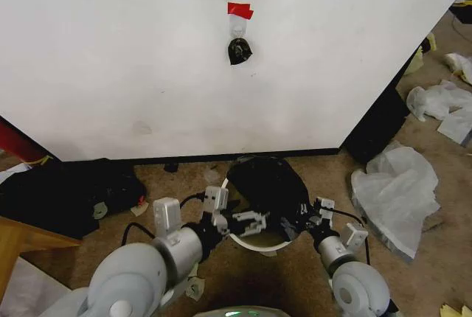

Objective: Place the garbage bag over the trash bin.

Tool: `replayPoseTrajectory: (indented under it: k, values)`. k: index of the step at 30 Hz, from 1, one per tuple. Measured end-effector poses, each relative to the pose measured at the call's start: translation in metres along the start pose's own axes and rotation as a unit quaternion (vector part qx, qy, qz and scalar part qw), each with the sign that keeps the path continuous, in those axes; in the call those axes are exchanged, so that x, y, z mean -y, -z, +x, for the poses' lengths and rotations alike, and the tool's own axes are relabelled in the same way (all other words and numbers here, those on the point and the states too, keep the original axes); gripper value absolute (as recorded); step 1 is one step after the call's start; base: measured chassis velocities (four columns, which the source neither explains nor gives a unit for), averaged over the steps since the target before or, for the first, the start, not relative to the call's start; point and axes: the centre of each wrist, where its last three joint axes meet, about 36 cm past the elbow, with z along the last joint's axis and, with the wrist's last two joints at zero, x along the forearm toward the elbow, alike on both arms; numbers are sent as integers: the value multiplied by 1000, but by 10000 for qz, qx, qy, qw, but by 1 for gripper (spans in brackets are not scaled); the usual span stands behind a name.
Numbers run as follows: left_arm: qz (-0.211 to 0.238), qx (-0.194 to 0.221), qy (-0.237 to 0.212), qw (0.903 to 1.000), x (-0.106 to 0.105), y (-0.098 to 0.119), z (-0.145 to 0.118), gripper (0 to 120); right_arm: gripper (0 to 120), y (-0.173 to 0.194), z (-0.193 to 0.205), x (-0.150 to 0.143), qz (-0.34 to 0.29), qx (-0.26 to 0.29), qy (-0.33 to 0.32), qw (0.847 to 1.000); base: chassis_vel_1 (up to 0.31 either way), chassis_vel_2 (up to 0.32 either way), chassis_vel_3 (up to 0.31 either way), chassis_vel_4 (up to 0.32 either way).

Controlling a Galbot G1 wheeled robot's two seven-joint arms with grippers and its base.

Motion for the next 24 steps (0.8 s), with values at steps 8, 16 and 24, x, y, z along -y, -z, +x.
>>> replayPoseTrajectory:
  k: [8, 16, 24]
  values:
    - [-43, -96, 219, 9997, -11, -1, -14, 94, 0, 3, 1, -4, -92, 2, 34, 10000, 0, 0, 0, 0]
    - [-15, -141, 319, 9994, -18, -3, -23, 70, 0, 4, 1, -3, -118, -15, 35, 9999, 0, 0, 0, 0]
    - [-20, -165, 325, 9993, -20, -4, -27, 40, 0, 6, 1, -2, -151, -29, 42, 9999, 0, 0, 0, 0]
